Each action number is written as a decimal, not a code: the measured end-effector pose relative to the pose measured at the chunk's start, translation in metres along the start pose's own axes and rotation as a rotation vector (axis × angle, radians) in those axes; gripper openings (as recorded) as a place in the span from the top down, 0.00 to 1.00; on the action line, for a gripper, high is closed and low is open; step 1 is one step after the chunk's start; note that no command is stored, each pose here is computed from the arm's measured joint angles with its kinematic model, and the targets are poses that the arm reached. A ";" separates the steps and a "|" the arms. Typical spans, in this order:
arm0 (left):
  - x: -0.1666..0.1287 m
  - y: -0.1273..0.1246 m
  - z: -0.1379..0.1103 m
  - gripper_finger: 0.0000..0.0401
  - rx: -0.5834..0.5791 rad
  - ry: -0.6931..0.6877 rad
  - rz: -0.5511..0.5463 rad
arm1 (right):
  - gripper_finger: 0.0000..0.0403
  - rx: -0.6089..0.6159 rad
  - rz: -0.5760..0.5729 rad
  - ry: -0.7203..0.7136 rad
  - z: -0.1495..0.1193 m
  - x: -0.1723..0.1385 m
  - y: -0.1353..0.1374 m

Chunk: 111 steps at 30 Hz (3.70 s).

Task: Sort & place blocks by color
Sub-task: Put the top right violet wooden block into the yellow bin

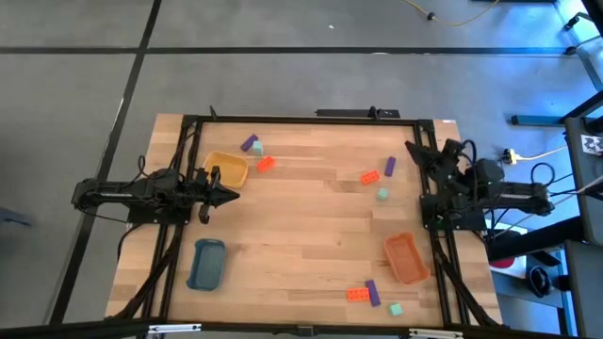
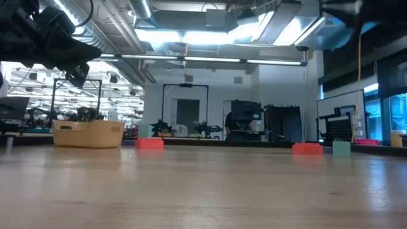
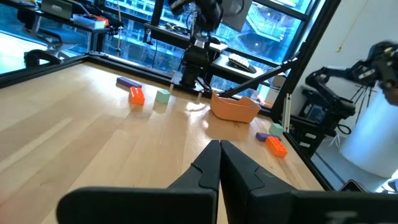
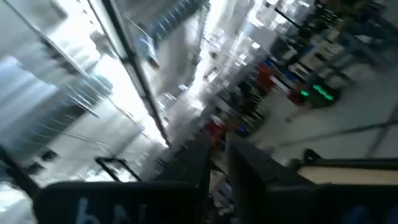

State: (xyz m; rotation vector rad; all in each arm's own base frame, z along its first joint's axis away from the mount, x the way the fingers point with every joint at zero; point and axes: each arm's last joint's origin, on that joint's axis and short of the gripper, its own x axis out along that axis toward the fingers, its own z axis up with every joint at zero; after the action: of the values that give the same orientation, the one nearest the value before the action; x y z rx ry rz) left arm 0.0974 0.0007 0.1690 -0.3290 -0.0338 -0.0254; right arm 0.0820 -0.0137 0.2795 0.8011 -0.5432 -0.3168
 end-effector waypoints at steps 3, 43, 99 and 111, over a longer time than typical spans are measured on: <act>0.000 0.000 0.000 1.00 0.000 0.000 0.000 | 0.81 -0.073 -0.119 0.080 0.013 0.020 0.025; 0.000 0.000 0.000 1.00 0.000 -0.001 0.000 | 0.37 -0.105 -1.504 0.622 0.013 0.107 -0.034; 0.000 0.000 0.000 1.00 0.000 0.000 0.000 | 0.37 -0.020 -1.640 0.467 -0.069 0.042 -0.180; 0.000 0.000 0.000 1.00 0.000 0.000 0.000 | 0.50 -0.024 -1.648 0.478 -0.069 0.041 -0.180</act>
State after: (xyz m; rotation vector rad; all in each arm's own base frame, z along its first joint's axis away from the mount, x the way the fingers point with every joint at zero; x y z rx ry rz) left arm 0.0974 0.0007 0.1690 -0.3290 -0.0340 -0.0254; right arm 0.1432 -0.1103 0.1191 1.1092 0.7056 -1.5722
